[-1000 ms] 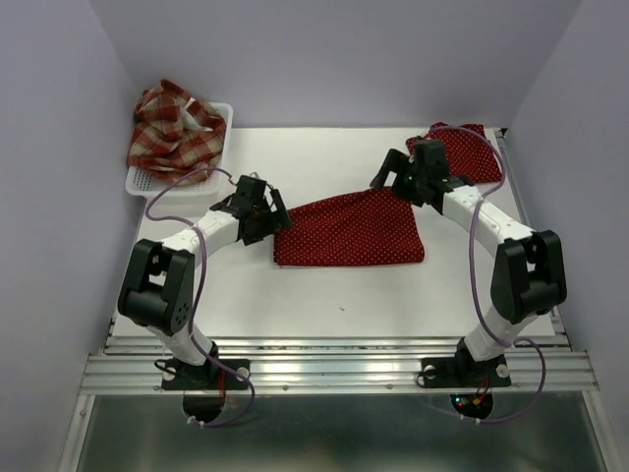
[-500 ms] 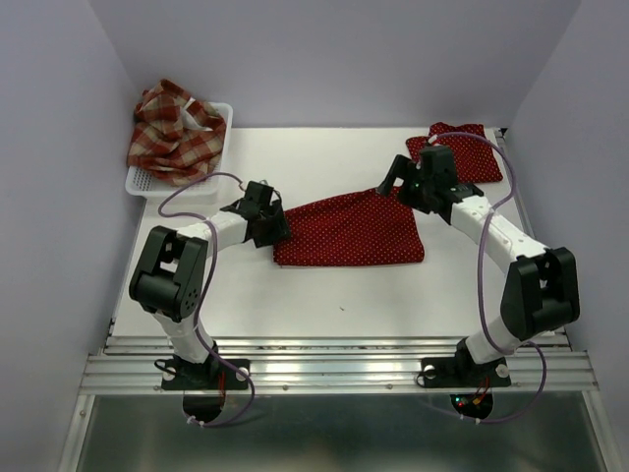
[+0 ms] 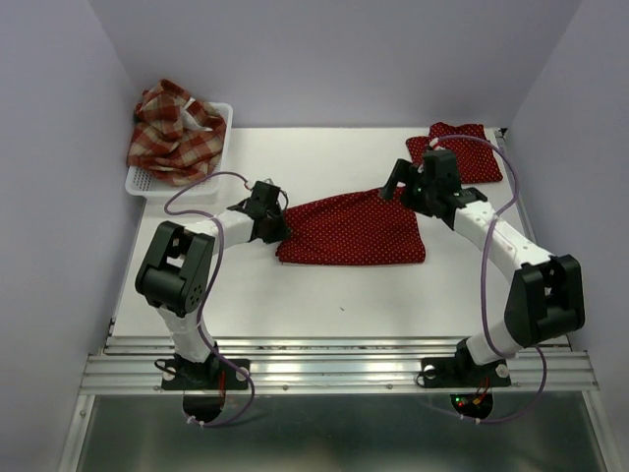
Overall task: Fold and stack the skirts
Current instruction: Fold the skirt
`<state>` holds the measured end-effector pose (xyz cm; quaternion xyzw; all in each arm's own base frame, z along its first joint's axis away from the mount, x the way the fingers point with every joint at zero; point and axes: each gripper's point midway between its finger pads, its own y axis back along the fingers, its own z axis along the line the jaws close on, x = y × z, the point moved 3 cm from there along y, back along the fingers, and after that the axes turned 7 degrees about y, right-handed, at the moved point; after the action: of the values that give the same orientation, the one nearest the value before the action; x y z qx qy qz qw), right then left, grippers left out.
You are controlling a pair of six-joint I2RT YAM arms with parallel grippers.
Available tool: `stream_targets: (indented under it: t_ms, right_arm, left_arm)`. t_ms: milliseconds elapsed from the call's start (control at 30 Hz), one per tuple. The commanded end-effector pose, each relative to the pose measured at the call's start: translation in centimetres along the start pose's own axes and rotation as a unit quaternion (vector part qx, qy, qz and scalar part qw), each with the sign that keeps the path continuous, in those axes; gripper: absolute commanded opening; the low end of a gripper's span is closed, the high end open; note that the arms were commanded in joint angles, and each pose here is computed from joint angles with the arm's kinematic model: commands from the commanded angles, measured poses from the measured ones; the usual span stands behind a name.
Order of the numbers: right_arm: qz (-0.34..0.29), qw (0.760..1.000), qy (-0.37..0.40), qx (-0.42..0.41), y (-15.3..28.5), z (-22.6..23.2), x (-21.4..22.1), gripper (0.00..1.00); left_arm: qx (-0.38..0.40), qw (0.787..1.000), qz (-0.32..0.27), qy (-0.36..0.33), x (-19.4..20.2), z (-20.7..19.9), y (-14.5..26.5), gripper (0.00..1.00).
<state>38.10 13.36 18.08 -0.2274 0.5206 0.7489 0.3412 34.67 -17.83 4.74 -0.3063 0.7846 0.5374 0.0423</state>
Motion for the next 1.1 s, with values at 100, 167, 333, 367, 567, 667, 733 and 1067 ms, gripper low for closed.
stream_targets:
  t_ms: [100,167,333,367,567,667,733,1067]
  right_arm:
    - [0.016,0.994,0.035,-0.098,0.4,3.3,1.3,1.0]
    - [0.03,0.993,0.049,-0.107,-0.2,4.6,2.4,1.0]
    - [0.054,0.99,0.082,-0.105,-2.0,7.9,4.3,0.97]
    - [0.056,0.99,0.083,-0.096,-2.5,8.0,4.6,0.92]
    - [0.086,0.988,0.09,-0.09,-5.5,10.3,7.6,0.32]
    - [0.093,0.987,0.096,-0.088,-6.7,11.4,8.7,0.23]
    - [0.099,0.987,0.095,-0.082,-7.6,11.6,9.6,0.2]
    - [0.12,0.983,0.091,-0.107,-9.3,13.9,12.5,0.16]
  left_arm:
    - [-0.074,0.997,-0.004,-0.013,0.6,2.7,1.5,0.0]
    - [-0.08,0.997,-0.017,-0.014,0.0,2.6,2.7,0.0]
    - [-0.103,0.994,-0.04,-0.012,-1.1,2.8,4.7,0.0]
    - [-0.105,0.994,-0.041,-0.011,-1.1,2.8,4.9,0.0]
    - [-0.114,0.992,-0.049,-0.009,-1.8,2.7,6.2,0.0]
    - [-0.116,0.992,-0.057,-0.01,-2.3,2.4,6.8,0.0]
    - [-0.112,0.991,-0.065,-0.01,-2.7,2.2,7.5,0.0]
    - [-0.091,0.992,-0.091,-0.015,-4.7,0.4,9.8,0.0]
